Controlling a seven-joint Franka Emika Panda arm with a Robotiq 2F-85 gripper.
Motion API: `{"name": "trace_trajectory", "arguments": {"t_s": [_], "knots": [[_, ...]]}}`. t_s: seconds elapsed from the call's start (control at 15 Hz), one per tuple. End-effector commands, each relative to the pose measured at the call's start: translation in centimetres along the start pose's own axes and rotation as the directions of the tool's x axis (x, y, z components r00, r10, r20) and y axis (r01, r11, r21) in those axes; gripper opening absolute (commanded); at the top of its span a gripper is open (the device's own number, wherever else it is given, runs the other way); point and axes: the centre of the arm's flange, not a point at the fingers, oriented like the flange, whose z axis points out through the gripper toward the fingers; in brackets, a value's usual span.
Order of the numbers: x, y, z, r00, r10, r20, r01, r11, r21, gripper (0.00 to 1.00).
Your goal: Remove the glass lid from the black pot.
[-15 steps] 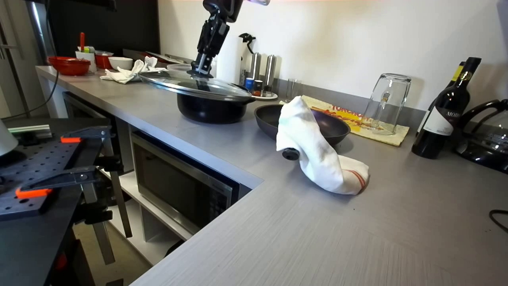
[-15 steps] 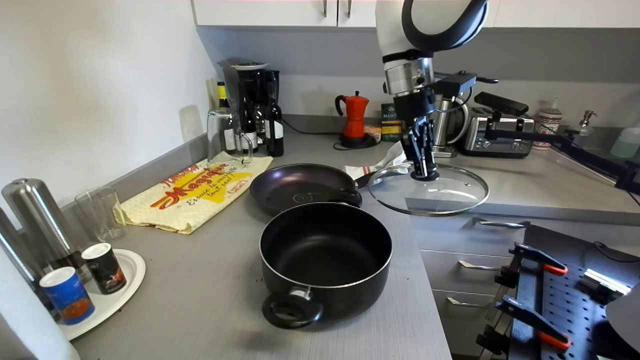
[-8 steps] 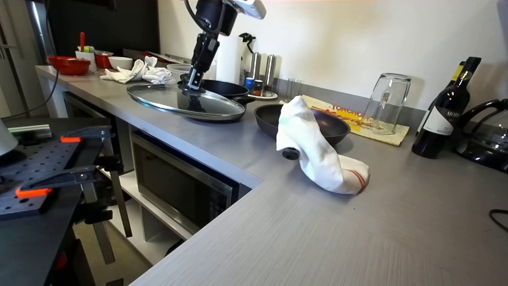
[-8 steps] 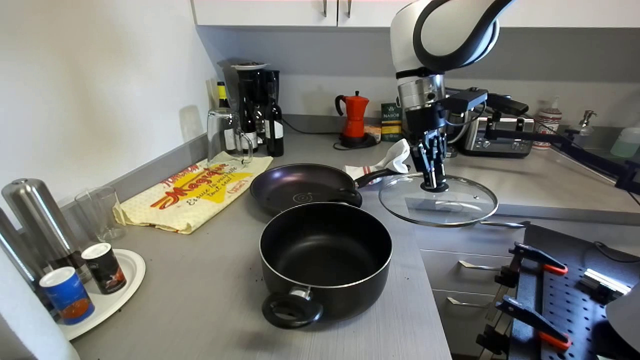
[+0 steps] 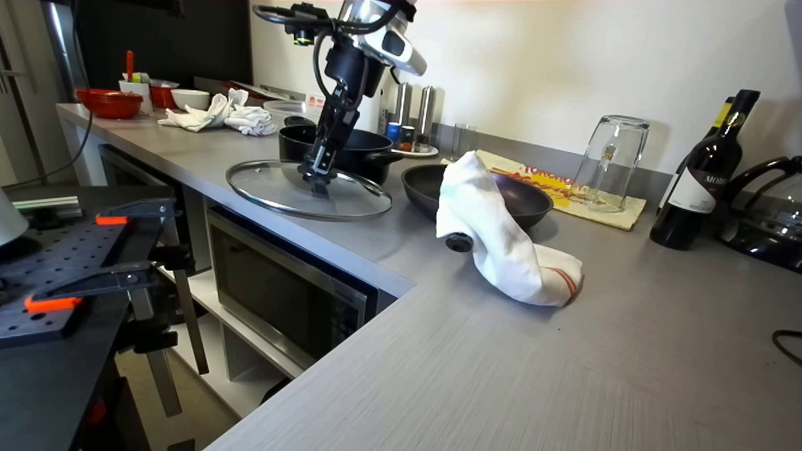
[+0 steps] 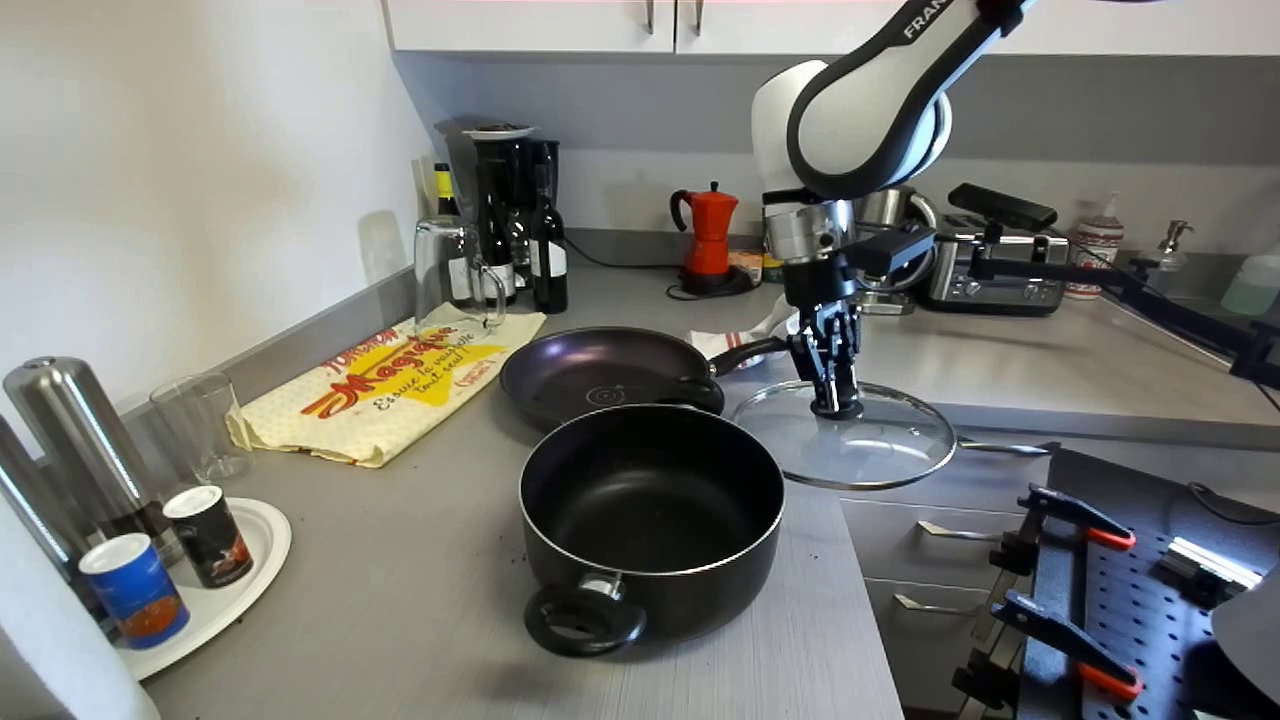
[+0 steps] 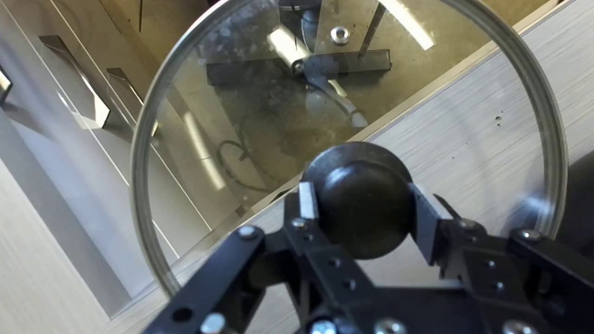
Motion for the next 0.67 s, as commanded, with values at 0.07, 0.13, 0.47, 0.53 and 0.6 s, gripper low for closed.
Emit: {"name": "trace_trajectory", "arguments": {"t_s": [0.07,0.13,0.47,0.53,0.6], "knots": [[3.0,-1.0,0.2,1.000,-0.020,0.004,0.020,1.000,0.020,0.25],[3.3,-1.4,0.1,1.000,-0.026,0.004,0.026,0.999,0.020,0.25],[4.3,-4.4,-1.1,0.997,-0.077,-0.015,0.077,0.997,0.007,0.25],[4.5,-5.1,-1.4,0.996,-0.091,-0.022,0.091,0.996,0.003,0.25],[4.6,-5.9,-1.6,0.994,-0.105,-0.027,0.105,0.994,0.002,0.25]]}}
